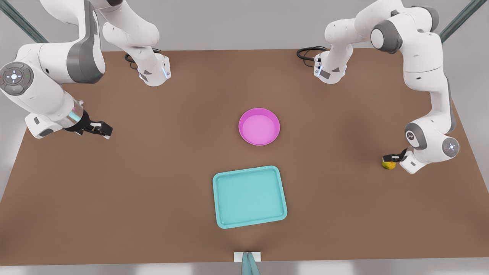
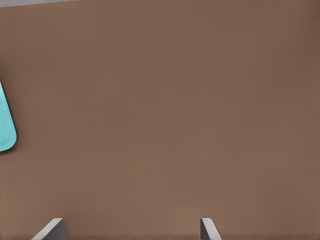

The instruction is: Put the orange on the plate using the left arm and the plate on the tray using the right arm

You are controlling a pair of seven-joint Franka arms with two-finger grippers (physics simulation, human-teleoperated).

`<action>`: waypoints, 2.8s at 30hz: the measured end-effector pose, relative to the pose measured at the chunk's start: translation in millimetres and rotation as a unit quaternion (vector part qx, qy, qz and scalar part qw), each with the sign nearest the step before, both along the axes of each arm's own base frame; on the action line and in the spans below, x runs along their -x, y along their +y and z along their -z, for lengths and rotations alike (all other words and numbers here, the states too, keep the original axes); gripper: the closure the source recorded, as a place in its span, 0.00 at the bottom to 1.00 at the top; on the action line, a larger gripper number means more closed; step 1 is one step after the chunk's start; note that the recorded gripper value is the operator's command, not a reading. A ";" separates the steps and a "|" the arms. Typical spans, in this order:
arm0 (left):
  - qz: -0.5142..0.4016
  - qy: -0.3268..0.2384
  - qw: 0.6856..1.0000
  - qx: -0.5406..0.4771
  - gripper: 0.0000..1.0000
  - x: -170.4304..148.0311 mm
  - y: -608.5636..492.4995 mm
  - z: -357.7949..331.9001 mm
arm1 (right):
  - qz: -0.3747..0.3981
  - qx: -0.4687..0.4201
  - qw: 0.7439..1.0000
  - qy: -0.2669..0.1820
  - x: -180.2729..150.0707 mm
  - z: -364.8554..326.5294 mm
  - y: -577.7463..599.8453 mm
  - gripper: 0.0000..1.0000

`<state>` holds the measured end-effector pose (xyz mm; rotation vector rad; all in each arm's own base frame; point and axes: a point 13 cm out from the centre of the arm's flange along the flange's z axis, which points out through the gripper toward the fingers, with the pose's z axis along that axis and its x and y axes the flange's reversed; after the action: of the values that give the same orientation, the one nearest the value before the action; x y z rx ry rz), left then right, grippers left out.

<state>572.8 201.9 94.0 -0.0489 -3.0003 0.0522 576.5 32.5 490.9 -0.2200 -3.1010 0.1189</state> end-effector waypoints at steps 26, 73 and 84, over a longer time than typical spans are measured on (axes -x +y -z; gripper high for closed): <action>0.113 -0.009 0.994 -0.002 0.17 1.6 13.0 53.3 | 0.011 0.000 1.000 0.005 0.1 5.1 -3.6 0.00; 0.127 0.019 0.988 -0.081 0.00 37.5 -535.4 -300.2 | 0.006 -0.049 0.993 0.103 -5.5 112.2 29.2 0.00; -0.056 0.050 0.997 0.018 0.00 28.7 -251.9 -376.9 | -0.115 -0.220 0.951 0.184 223.2 329.0 377.8 0.00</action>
<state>544.0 -49.9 470.9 0.1160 -2.8996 0.1169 353.3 410.2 162.0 0.1612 -2.6753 -0.4677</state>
